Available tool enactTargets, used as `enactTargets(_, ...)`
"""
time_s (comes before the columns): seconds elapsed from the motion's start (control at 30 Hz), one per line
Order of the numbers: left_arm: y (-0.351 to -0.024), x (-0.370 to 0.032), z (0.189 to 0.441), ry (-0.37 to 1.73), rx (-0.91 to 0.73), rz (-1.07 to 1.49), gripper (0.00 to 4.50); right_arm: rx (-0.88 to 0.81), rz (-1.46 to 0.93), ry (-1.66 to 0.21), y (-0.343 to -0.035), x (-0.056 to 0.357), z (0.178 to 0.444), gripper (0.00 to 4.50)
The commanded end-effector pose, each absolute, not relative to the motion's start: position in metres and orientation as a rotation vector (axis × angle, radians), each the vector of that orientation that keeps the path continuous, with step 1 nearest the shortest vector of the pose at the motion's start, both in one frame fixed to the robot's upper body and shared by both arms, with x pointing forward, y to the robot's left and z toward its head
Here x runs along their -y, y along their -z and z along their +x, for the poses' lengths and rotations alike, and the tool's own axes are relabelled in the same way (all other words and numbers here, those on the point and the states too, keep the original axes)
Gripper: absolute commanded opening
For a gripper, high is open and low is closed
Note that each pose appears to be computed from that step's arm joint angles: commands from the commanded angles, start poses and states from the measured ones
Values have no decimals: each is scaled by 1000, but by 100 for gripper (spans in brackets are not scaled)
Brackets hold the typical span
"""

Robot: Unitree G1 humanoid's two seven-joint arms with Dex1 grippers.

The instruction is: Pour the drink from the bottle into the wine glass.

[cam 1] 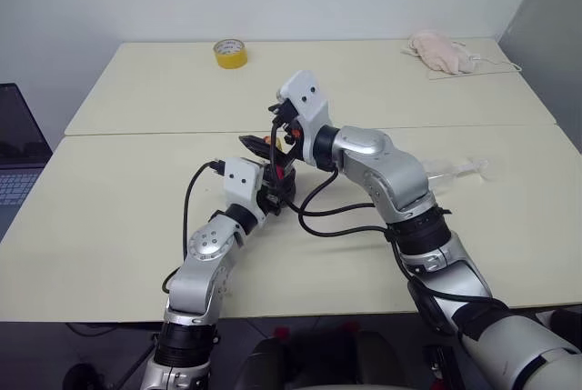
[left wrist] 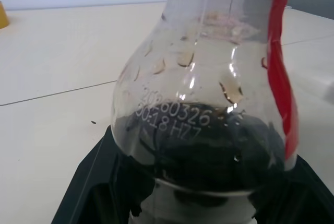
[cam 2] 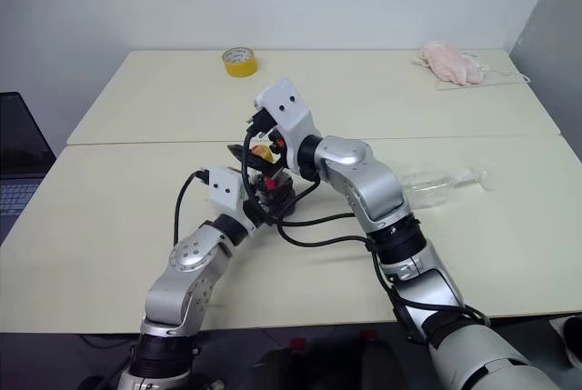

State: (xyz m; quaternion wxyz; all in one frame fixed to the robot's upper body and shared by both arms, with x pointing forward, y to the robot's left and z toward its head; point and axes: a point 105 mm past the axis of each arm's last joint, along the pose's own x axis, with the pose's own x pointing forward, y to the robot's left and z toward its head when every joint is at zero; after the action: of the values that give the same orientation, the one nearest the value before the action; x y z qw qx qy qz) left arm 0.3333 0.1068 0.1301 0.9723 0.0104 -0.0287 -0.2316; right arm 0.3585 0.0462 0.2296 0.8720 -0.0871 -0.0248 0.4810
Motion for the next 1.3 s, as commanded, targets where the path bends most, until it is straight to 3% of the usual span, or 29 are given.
enactTargets(0.03,-140,-106,334,469,93,31,261,108,-162,-990,-243,-38,358,447)
enactTargets(0.73,-140,-108,334,469,95,37,261,63,-125,-944,-238,16,348,447)
enactTargets(0.97,-139,-108,335,472,92,38,261,96,-139,-1025,-245,11,331,447)
enactTargets(1.1,-138,-109,334,468,91,39,261,163,-133,-1148,-262,2,307,447)
enactTargets(1.3,-138,-109,334,466,93,39,261,182,-135,-1158,-269,1,304,447)
